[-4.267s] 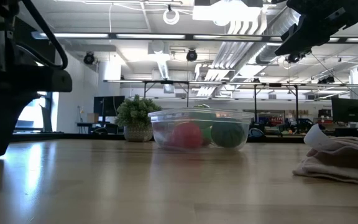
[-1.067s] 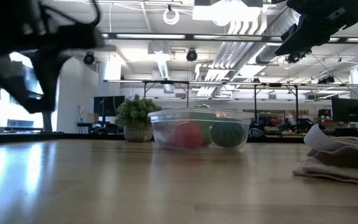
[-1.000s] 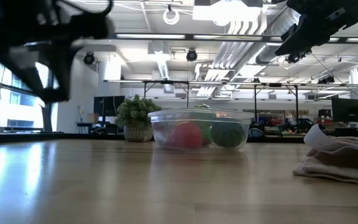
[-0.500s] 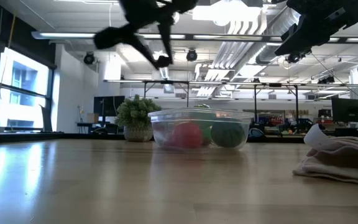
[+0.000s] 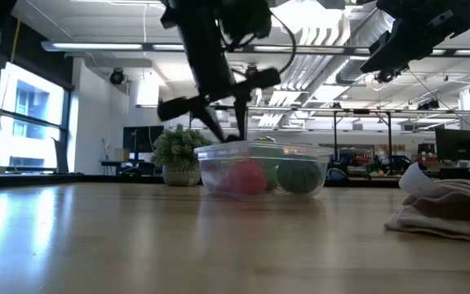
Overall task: Pick and placing Produce into tupperware
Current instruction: Put the blackberry into the transparent bin, then put the red cherry into the transparent bin
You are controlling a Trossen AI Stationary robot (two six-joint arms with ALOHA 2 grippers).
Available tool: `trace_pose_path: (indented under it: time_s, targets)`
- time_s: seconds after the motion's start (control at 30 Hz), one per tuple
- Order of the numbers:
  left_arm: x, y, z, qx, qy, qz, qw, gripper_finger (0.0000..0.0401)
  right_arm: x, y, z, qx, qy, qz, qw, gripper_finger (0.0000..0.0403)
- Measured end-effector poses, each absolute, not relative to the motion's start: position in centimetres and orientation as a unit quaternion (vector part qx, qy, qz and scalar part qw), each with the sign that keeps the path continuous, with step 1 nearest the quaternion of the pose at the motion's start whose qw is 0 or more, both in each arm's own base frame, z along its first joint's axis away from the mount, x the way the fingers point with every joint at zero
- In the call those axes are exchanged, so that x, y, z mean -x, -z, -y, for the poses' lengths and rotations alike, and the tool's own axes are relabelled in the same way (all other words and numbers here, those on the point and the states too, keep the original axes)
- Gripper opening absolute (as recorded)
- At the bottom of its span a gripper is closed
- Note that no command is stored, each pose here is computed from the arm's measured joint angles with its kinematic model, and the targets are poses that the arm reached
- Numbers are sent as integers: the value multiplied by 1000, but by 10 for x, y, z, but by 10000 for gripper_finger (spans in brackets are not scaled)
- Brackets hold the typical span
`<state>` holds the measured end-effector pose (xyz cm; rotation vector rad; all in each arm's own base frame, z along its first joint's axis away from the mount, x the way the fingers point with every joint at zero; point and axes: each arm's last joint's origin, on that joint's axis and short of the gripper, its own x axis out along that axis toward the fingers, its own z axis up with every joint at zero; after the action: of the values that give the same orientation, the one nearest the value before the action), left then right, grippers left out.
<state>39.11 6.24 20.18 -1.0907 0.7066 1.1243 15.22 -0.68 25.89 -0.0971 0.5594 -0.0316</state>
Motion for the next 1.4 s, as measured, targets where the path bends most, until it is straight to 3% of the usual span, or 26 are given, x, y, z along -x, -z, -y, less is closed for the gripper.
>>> trace_pose_path:
  time_s: [0.17,0.9,1.23,1.4]
  targets:
    - [-389,-191,-66,479,-517,-325,631,113,-152,-259,7,48,16,-276,960,0]
    - [-388,-189,-66,478,-532,-322,621,114,-152,-259,7,48,16,-276,960,0]
    - [-388,-189,-66,461,-529,-327,633,198,-152,-259,7,48,16,-276,960,0]
    - [-389,-192,-66,450,-523,-333,643,220,-152,-259,7,48,16,-276,960,0]
